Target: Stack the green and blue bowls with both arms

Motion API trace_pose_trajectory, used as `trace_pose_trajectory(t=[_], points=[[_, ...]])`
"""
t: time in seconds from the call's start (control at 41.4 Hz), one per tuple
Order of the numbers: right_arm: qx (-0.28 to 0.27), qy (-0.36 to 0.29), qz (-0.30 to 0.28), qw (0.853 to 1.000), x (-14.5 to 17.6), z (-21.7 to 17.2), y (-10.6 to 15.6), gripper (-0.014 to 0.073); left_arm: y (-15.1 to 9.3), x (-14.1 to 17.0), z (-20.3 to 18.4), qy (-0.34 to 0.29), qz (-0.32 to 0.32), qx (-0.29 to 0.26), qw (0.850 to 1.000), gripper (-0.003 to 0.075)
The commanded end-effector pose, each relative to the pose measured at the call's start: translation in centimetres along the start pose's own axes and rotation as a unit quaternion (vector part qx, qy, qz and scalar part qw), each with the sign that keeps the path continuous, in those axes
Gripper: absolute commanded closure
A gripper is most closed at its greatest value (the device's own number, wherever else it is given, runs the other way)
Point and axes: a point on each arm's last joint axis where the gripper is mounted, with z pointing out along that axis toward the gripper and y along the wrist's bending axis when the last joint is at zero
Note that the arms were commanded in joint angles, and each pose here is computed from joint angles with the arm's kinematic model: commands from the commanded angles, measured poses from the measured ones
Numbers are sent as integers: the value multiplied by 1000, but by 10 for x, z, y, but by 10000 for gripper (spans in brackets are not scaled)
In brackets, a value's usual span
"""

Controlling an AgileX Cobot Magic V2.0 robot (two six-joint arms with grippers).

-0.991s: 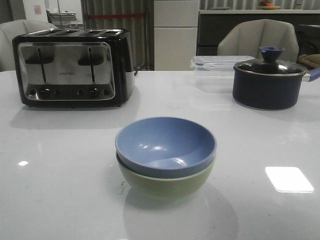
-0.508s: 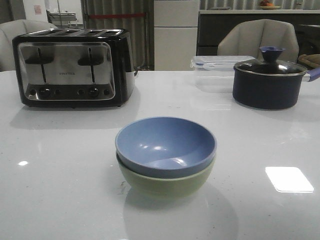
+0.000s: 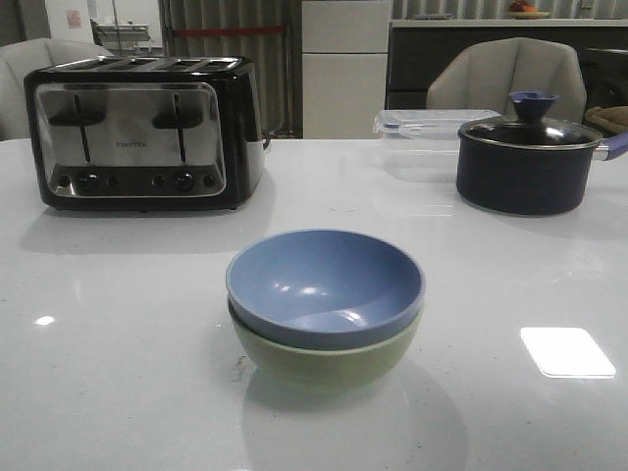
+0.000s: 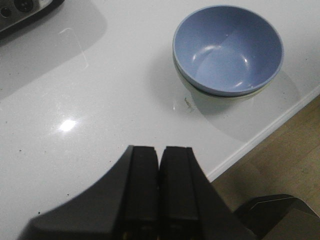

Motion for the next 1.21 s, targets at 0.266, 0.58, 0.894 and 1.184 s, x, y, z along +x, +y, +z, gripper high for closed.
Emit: trace_pose_trajectory(t=[0.266, 0.58, 0.894, 1.184], points=[[5, -43, -7, 999, -12, -7, -1, 539, 19, 29, -56, -217, -83, -119, 965, 627], [5, -43, -7, 999, -12, -7, -1, 539, 10, 107, -55, -366, -95, -245, 893, 627], [5, -43, -7, 999, -12, -7, -1, 539, 14, 125, -40, -356, -111, -290, 881, 627], [5, -42, -7, 999, -12, -7, -1, 539, 16, 133, -29, -414, -98, -298, 855, 627]])
